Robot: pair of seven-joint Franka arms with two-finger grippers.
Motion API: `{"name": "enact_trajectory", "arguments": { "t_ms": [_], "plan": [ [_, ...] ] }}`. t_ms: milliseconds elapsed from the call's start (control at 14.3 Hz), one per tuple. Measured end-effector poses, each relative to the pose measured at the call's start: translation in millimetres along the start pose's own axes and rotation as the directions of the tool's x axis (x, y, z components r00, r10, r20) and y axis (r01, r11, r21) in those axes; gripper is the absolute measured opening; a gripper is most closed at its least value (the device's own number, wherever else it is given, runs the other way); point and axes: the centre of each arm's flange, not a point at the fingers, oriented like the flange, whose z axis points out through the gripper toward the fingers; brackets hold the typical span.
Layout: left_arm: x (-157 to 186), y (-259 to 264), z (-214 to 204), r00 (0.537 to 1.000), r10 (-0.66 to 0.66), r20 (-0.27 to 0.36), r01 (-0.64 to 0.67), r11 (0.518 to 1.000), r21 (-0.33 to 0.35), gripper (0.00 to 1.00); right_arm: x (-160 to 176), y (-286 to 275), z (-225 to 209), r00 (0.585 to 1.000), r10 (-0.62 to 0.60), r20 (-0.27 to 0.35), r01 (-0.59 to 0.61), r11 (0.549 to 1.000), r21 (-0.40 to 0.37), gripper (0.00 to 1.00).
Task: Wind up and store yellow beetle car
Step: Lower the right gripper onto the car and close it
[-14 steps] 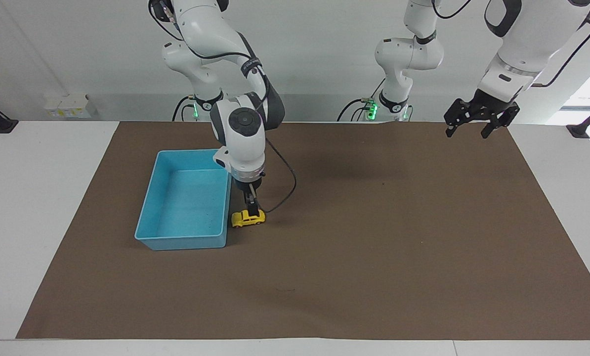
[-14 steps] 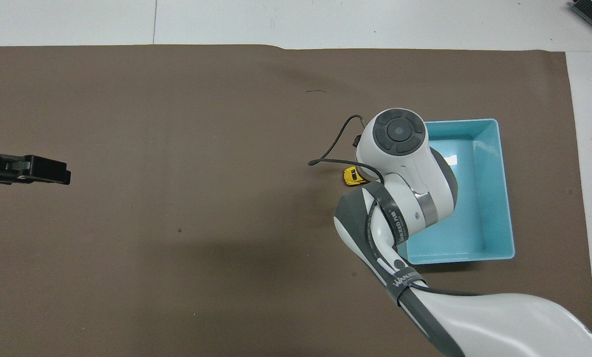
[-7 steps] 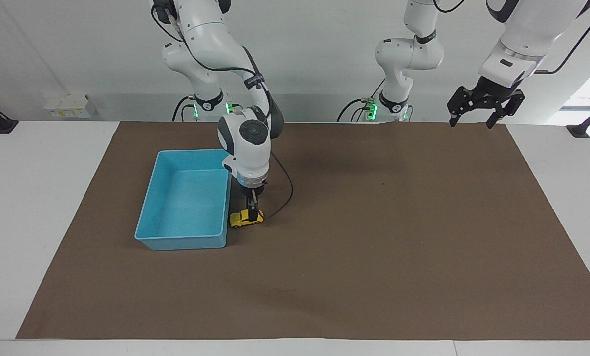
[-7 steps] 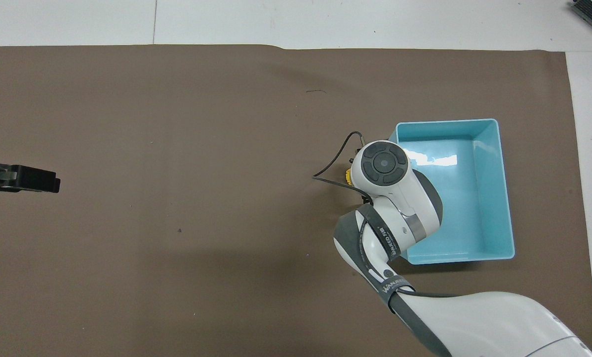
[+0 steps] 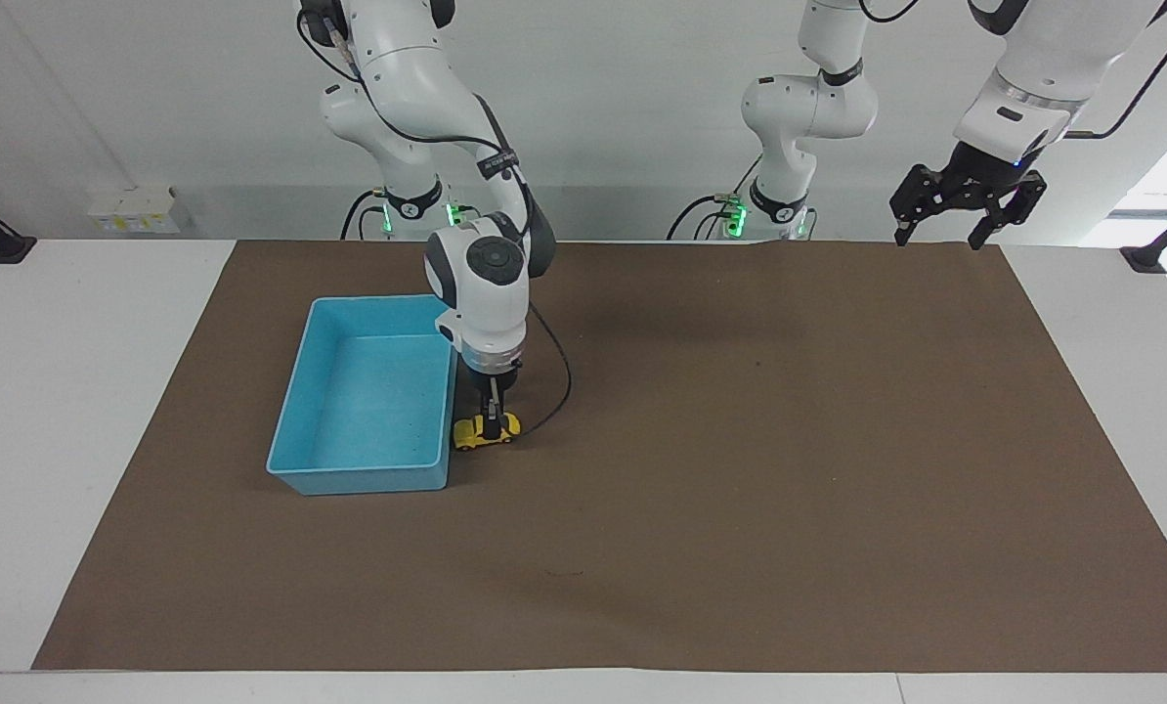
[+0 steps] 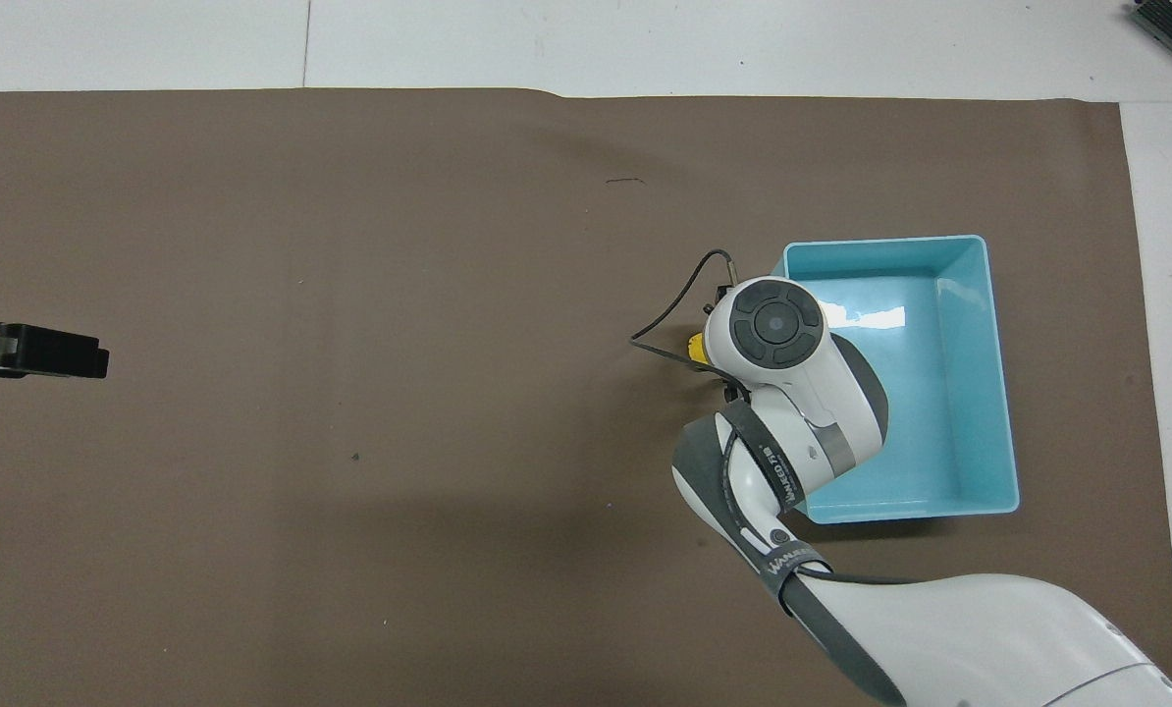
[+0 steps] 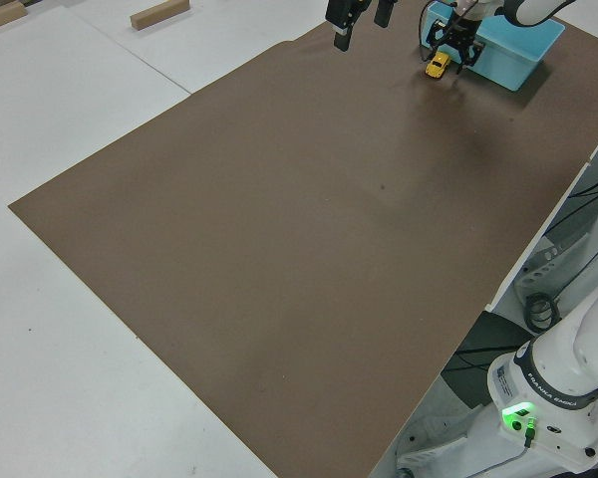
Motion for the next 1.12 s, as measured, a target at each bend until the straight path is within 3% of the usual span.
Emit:
{"name": "enact_trajectory", "arguments": {
  "t_ms": [70, 140, 561, 771, 1121],
  "plan": [
    [-0.2, 0.6, 0.2, 1.000, 0.001, 0.002, -0.001, 1.000, 0.000, 1.00, -0.1, -1.1, -1.8, 1.000, -0.004, 0.001, 0.004, 1.000, 0.004, 0.44],
    [-0.3, 0.7, 0.3, 1.000, 0.001, 0.003, -0.001, 1.000, 0.000, 1.00, -0.4, -0.9, -2.0, 1.000, -0.006, 0.000, 0.006, 1.000, 0.002, 0.43],
    [-2.2, 0.8, -2.1, 1.000, 0.002, 0.002, -0.002, 1.000, -0.001, 1.00, -16.5, -4.3, -22.2, 0.999, -0.031, -0.026, 0.030, 0.999, -0.039, 0.43],
    [-3.9, -1.1, -4.3, 1.000, -0.002, -0.001, 0.002, 1.000, -0.001, 1.00, -27.8, -9.3, -39.3, 0.999, -0.043, -0.024, 0.042, 0.999, -0.027, 0.43],
    [-4.9, -1.5, -5.6, 1.000, -0.002, -0.002, 0.002, 1.000, -0.002, 1.00, -18.9, -14.7, -87.2, 1.000, -0.023, -0.014, 0.023, 1.000, 0.002, 0.43]
  ]
}}
